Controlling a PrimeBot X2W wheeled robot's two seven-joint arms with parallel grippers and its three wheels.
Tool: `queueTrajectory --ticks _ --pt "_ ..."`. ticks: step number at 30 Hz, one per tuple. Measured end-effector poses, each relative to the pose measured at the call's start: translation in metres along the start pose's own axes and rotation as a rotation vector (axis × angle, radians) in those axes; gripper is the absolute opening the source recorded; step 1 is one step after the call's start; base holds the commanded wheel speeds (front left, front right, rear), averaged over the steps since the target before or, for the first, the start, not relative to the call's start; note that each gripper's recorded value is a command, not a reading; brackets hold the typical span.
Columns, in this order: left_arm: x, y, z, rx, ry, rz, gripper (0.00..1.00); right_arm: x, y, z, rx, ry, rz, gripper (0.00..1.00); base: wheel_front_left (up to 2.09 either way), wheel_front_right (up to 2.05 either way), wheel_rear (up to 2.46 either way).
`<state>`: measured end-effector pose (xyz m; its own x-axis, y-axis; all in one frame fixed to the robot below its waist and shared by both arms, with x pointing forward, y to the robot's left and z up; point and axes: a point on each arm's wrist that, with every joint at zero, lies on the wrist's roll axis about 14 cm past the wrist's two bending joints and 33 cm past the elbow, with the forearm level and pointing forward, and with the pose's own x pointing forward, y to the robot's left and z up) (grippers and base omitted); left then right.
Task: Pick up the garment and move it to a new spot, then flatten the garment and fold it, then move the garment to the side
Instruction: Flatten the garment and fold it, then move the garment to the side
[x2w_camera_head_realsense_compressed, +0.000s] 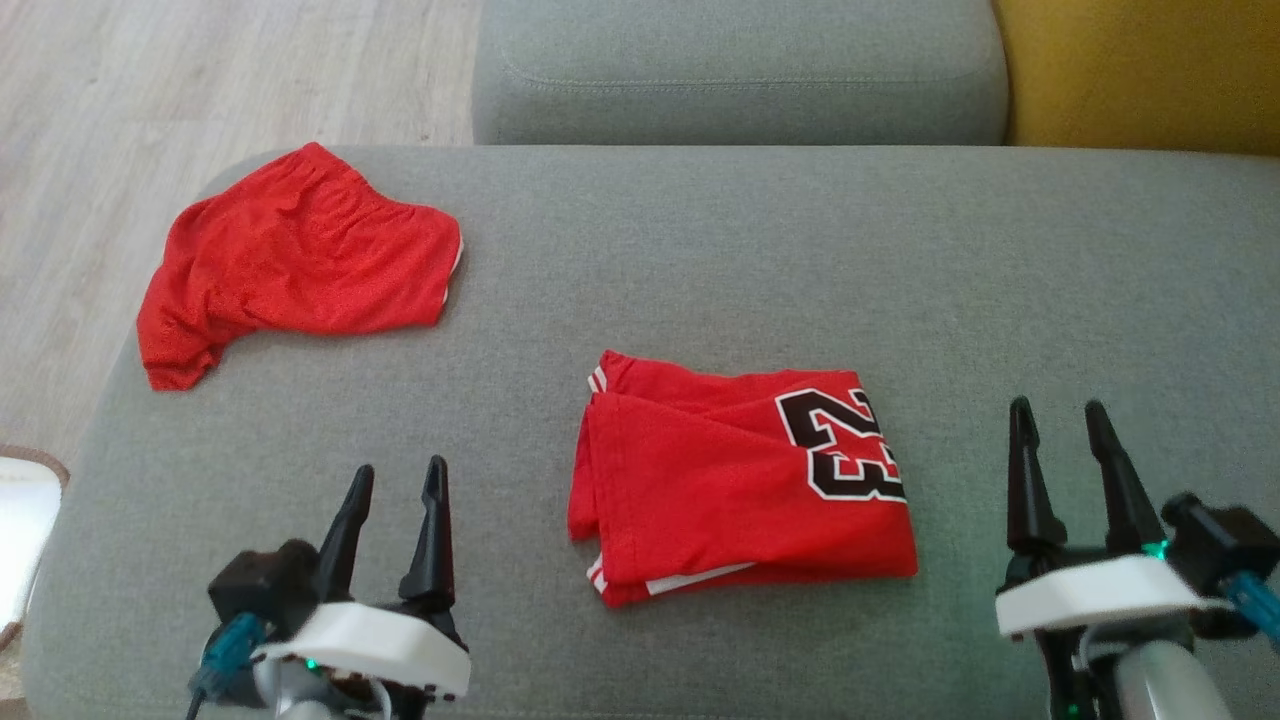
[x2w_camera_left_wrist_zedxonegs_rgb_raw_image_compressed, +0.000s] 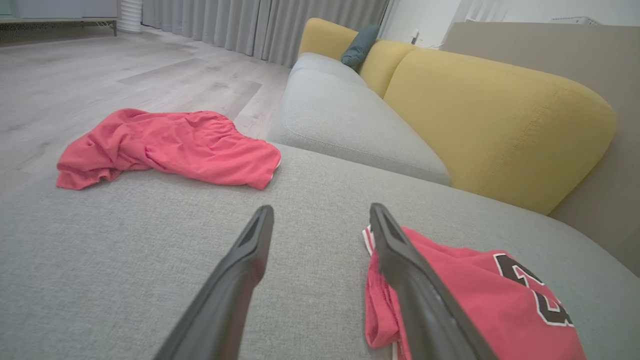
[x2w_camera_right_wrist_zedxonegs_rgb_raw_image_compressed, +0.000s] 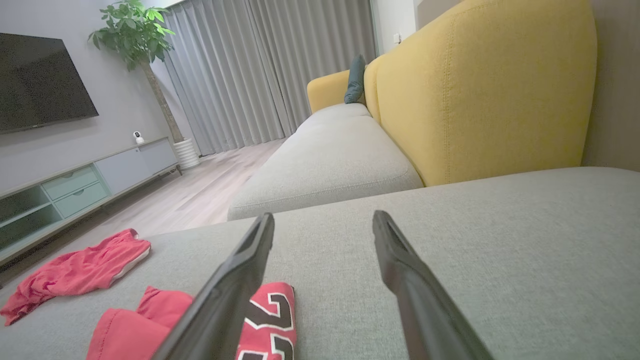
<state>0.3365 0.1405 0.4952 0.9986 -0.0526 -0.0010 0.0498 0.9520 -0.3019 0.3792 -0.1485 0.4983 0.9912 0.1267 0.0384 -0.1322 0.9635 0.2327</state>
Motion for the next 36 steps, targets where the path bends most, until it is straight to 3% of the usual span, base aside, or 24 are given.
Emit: queueTrajectory --ticks 27,36 --pt "-0.001 0.006 0.0 0.004 -0.022 0.017 1.0 -0.008 0.0 -0.006 -0.018 0.014 0.0 1.0 0.0 0.0 0.0" --pt "0.0 0.011 -0.004 0.01 -0.012 0.03 1.0 -0.002 0.0 -0.038 -0.12 0.204 0.016 1.0 0.0 0.0 0.0"
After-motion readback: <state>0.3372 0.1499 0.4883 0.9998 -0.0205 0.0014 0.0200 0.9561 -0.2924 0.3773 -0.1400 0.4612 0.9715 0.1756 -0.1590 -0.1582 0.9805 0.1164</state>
